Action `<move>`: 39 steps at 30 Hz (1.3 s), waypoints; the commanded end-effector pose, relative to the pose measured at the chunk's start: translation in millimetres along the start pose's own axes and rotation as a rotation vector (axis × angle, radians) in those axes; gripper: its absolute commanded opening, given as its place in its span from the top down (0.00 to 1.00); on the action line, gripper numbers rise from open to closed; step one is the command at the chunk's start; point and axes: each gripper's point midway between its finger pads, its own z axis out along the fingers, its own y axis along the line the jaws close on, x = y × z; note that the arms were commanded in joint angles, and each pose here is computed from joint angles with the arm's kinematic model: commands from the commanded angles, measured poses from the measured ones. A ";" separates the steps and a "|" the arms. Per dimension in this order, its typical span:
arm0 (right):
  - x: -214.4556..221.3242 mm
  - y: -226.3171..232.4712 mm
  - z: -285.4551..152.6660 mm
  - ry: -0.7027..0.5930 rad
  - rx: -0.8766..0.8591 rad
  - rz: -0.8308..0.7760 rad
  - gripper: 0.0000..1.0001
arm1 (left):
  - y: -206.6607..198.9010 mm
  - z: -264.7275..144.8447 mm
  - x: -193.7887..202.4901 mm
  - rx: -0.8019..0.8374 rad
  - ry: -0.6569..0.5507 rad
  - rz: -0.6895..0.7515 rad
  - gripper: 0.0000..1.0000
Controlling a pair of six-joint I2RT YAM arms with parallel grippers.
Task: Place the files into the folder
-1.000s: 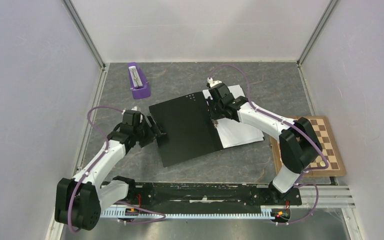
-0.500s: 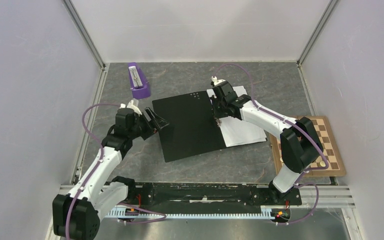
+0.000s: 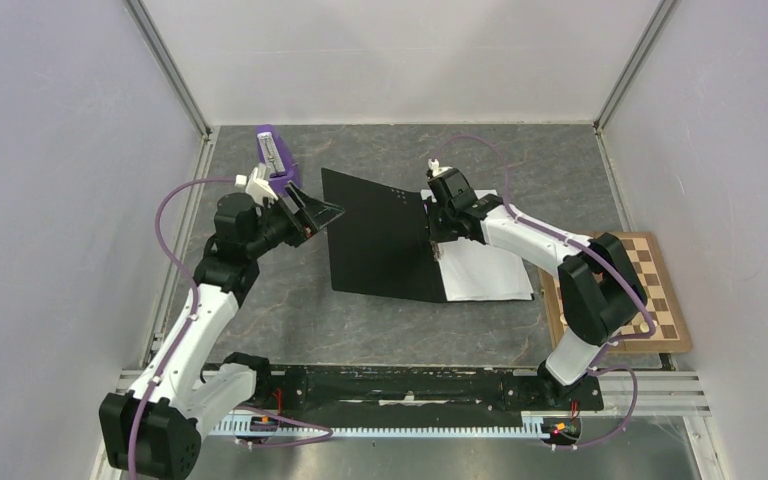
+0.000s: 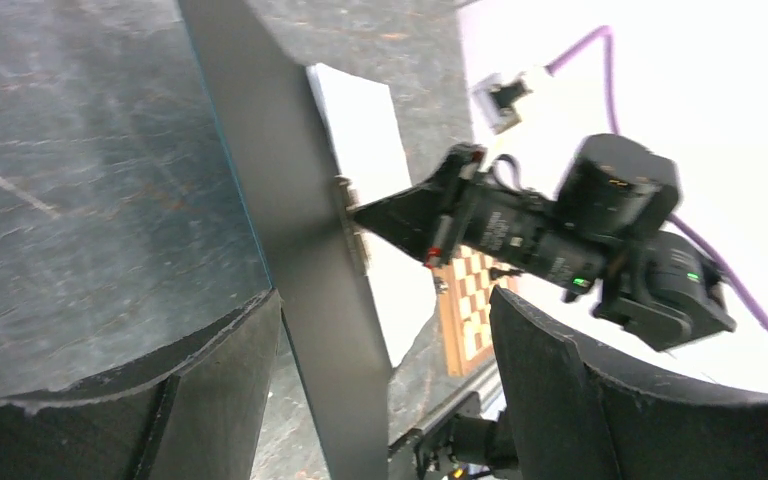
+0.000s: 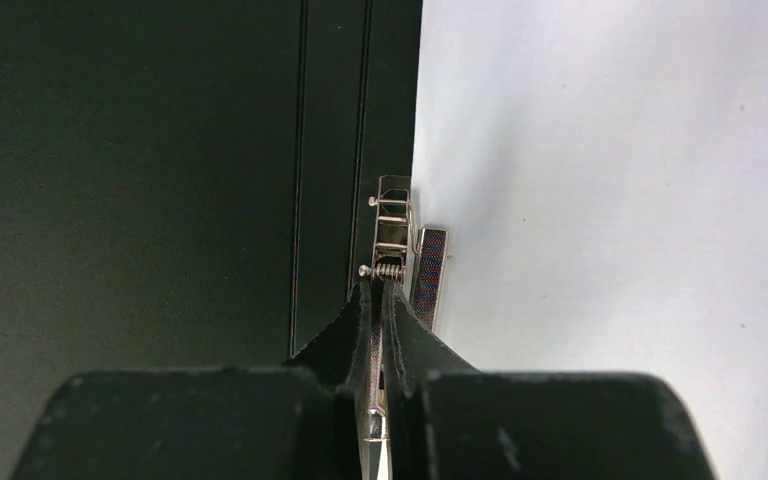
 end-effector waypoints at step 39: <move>18.8 136.5 -1.2 -0.098 -0.562 0.235 0.68 | -63.2 47.4 21.4 0.116 0.120 0.059 0.17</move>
